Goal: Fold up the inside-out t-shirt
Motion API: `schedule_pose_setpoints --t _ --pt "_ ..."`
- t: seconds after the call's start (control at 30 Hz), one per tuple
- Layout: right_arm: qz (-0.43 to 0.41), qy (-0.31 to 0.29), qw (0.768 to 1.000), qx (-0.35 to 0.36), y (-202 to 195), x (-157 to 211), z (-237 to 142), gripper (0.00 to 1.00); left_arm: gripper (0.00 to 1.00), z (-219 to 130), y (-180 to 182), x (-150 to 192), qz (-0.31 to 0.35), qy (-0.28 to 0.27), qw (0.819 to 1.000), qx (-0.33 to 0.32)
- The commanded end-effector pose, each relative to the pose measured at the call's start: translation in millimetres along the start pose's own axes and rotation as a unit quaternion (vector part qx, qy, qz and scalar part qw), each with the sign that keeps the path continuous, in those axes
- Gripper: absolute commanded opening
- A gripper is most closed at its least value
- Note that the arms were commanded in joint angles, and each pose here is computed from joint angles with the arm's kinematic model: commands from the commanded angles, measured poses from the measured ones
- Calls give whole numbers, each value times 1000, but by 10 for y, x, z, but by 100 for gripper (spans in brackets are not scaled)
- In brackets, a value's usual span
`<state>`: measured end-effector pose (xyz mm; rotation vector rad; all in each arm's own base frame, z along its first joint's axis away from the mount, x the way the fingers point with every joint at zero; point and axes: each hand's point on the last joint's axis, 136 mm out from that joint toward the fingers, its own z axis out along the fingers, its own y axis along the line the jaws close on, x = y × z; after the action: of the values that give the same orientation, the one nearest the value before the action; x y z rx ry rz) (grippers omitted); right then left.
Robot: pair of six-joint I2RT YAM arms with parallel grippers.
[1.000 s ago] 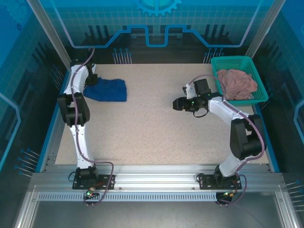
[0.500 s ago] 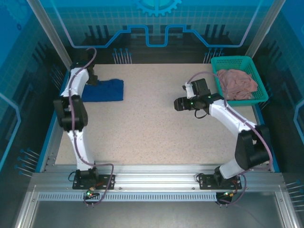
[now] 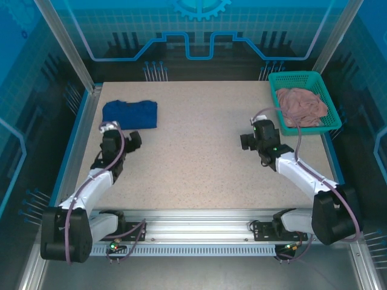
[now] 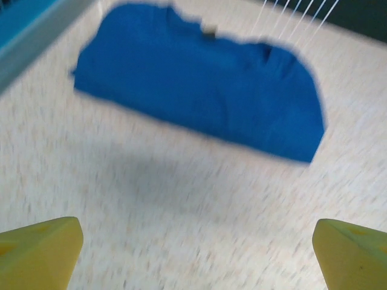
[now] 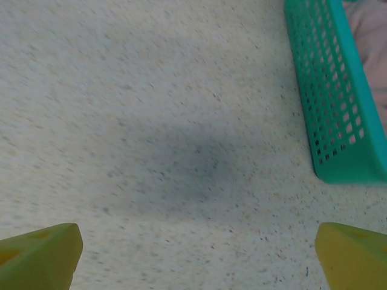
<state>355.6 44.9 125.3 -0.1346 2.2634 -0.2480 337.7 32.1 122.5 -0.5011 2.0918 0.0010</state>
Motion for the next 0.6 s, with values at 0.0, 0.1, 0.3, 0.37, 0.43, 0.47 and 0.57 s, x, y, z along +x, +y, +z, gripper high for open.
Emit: schedule_pose_setpoints --t 0.0,0.1,0.3,0.37,0.43,0.47,0.57 --pt "10 -96 995 22 -151 -275 94 100 99 26 -48 -194 2 -57 998 10" --pt "20 -94 995 24 -211 -218 265 100 99 166 -182 -74 53 -72 995 53" --pt "42 -121 992 -2 -227 -116 428 100 99 354 -278 -123 79 -104 989 70" --pt "48 -142 989 -11 -230 -120 460 100 99 351 -290 -184 89 -138 983 76" --pt "56 -150 987 -23 -231 -69 518 100 99 439 -271 -100 85 -129 985 80" --pt "61 -144 987 -33 -232 -47 518 100 99 485 -270 -54 84 -129 985 84" --pt "52 -153 986 -51 -168 -36 525 100 99 569 -329 53 98 -101 985 96"
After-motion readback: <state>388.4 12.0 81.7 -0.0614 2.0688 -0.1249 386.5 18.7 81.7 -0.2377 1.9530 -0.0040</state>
